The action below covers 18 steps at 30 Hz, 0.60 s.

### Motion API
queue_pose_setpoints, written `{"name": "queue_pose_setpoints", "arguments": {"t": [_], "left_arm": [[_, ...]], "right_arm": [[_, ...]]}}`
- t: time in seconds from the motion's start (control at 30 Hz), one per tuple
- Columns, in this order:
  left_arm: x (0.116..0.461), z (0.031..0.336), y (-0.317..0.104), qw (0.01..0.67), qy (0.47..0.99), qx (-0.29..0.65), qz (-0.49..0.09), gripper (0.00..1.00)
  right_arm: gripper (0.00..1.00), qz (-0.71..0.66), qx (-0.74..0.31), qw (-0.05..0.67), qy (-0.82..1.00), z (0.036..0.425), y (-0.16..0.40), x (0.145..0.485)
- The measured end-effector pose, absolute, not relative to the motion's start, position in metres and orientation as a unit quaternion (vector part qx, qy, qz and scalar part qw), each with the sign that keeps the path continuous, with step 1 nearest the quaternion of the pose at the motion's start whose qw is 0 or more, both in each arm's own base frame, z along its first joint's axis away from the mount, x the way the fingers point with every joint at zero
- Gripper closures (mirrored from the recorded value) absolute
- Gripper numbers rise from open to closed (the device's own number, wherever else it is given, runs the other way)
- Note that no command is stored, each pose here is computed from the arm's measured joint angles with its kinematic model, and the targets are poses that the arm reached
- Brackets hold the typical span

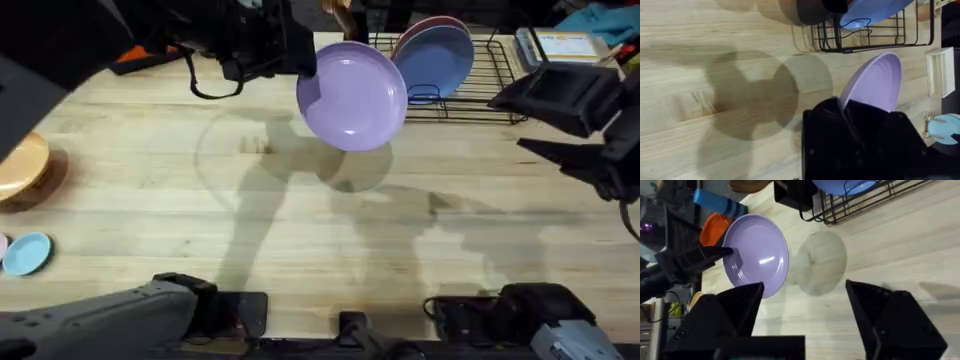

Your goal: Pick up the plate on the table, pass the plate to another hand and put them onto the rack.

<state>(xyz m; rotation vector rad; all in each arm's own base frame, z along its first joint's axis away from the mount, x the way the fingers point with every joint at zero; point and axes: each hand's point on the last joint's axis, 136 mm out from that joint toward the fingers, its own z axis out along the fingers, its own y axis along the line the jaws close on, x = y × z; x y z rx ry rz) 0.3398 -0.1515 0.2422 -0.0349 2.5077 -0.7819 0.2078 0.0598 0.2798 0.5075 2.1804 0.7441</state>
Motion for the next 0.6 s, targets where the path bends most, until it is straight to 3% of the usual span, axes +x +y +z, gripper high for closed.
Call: {"name": "queue_pose_setpoints", "arguments": {"t": [0.3, 0.6], "left_arm": [[0.340, 0.242, -0.152, 0.254, 0.923, -0.013, -0.288, 0.958], [0.340, 0.242, -0.152, 0.254, 0.923, -0.013, -0.288, 0.958]], "right_arm": [[0.003, 0.297, 0.219, 0.365, 0.855, 0.275, 0.060, 0.210], [0.003, 0.304, 0.189, 0.292, 0.887, 0.246, 0.089, 0.246]]}}
